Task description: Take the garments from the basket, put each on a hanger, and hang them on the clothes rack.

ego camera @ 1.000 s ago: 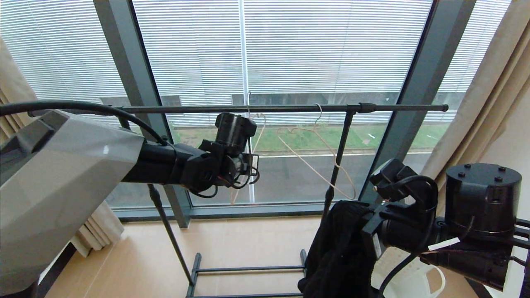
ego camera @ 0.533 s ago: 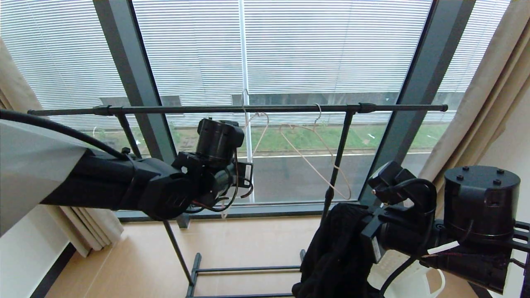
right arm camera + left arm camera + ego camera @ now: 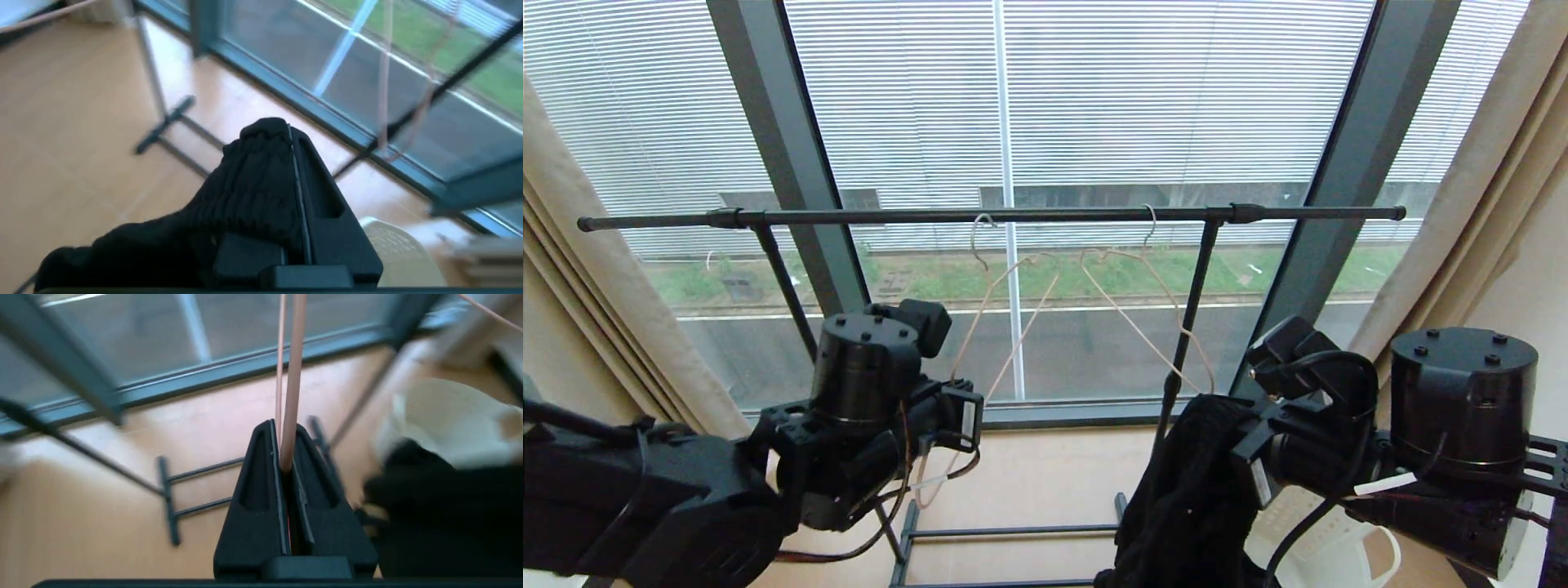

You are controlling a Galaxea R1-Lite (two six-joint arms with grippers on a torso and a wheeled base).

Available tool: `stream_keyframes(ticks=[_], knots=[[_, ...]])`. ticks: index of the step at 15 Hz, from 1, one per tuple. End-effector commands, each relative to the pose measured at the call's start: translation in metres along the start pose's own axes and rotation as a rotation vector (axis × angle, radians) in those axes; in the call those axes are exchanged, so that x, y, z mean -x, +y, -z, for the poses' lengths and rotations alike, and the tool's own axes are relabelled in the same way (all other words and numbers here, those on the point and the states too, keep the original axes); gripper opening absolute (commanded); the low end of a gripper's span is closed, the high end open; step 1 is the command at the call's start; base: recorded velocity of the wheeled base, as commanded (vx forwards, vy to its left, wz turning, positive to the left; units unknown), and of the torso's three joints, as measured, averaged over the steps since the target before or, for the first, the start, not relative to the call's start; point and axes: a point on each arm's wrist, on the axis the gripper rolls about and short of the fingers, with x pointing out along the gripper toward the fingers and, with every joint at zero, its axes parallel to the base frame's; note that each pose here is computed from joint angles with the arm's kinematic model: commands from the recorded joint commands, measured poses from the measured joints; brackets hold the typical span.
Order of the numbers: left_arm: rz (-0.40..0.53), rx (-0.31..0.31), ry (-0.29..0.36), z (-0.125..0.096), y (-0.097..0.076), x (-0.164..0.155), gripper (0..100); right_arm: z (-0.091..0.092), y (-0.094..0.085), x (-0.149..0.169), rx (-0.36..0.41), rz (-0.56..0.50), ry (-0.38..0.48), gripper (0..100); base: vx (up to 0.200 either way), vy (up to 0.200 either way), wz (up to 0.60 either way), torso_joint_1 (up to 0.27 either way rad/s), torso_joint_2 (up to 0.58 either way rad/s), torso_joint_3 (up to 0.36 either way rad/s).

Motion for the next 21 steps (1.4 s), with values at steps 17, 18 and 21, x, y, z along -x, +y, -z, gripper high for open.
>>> stream_keyframes(ticks=[17, 18, 21], knots=[[0.406, -0.248, -0.165, 0.077, 0.034, 0.074, 0, -0.026, -0.049, -0.047, 0.23, 0.471, 0.032, 0, 0.0, 0.0, 0.0, 0.0, 0.0, 0.0], [0.428, -0.254, -0.172, 0.077, 0.033, 0.075, 0, -0.026, -0.052, -0.049, 0.227, 0.481, 0.035, 0, 0.0, 0.0, 0.0, 0.0, 0.0, 0.0], [0.46, -0.263, -0.162, 0.079, 0.031, 0.074, 0, -0.027, -0.057, -0.055, 0.222, 0.509, 0.045, 0, 0.0, 0.0, 0.0, 0.0, 0.0, 0.0]])
